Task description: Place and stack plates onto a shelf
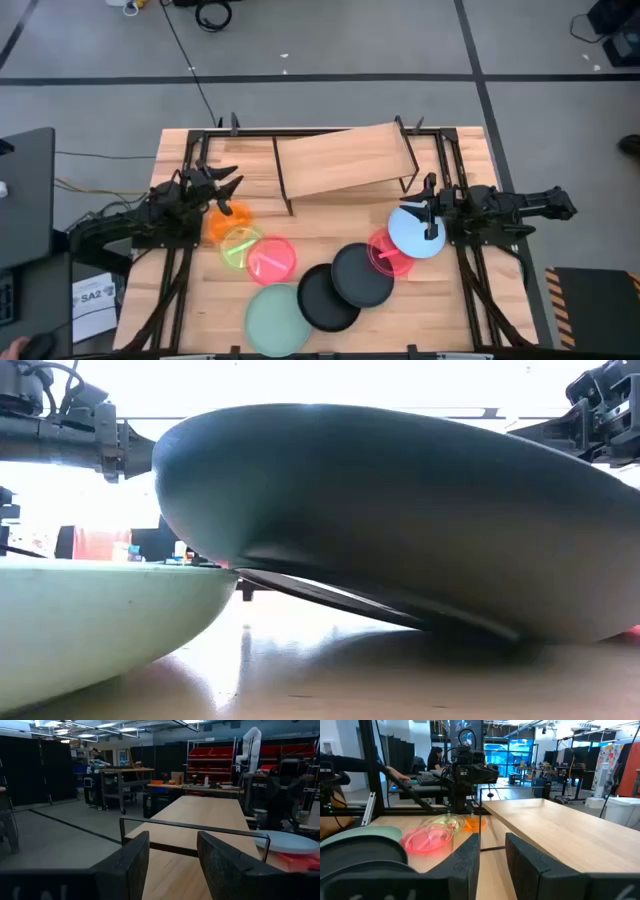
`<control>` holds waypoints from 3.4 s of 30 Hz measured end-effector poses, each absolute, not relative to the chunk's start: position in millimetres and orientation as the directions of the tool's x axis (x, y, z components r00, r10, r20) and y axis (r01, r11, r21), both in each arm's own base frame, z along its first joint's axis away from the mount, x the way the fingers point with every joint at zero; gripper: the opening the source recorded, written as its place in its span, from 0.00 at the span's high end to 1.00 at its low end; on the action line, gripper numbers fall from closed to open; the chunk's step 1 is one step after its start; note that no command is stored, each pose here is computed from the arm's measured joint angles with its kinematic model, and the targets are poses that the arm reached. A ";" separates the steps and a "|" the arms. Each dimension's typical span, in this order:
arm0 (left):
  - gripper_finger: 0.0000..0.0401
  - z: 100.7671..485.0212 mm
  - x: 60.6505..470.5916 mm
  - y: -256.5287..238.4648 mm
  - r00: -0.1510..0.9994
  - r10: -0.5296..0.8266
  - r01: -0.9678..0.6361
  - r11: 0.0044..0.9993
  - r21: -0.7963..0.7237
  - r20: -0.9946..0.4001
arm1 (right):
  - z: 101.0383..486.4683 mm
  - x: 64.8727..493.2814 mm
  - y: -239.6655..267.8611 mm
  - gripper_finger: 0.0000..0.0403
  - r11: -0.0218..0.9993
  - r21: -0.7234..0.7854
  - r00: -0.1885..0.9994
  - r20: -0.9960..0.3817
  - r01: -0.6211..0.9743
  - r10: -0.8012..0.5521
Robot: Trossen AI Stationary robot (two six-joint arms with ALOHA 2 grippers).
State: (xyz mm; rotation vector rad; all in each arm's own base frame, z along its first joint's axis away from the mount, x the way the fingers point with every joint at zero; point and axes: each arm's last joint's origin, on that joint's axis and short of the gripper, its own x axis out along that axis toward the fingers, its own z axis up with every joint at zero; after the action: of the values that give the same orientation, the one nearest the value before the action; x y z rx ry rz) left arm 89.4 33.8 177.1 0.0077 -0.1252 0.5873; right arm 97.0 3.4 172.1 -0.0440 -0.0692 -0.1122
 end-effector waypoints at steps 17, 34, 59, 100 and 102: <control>0.57 176.6 89.8 34.0 0.826 0.553 -0.553 0.832 -0.026 0.114 | 172.1 97.0 3.4 0.75 0.993 -0.040 0.991 0.071 0.114 -0.110; 0.57 176.7 89.7 34.0 0.825 0.553 -0.554 0.832 -0.027 0.115 | 172.1 97.0 3.4 0.75 0.993 -0.040 0.991 0.071 0.114 -0.111; 0.57 176.7 89.7 33.9 0.826 0.552 -0.553 0.833 -0.027 0.115 | 172.8 97.0 3.4 0.75 0.993 -0.038 0.991 0.079 0.114 -0.111; 0.57 176.7 89.8 33.9 0.826 0.552 -0.553 0.833 -0.027 0.115 | 217.0 93.2 1.7 0.33 0.966 0.231 0.969 0.188 0.114 -0.159; 0.57 176.7 89.8 33.9 0.826 0.552 -0.553 0.833 -0.027 0.115 | 224.2 95.3 2.4 0.34 0.964 0.243 0.980 0.139 0.105 -0.142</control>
State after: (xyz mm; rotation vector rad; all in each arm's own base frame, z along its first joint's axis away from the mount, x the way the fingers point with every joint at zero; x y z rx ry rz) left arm 89.8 33.9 176.7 0.0079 -0.1202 0.5874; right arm 95.3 2.4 224.2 0.2375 -0.1559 -0.1255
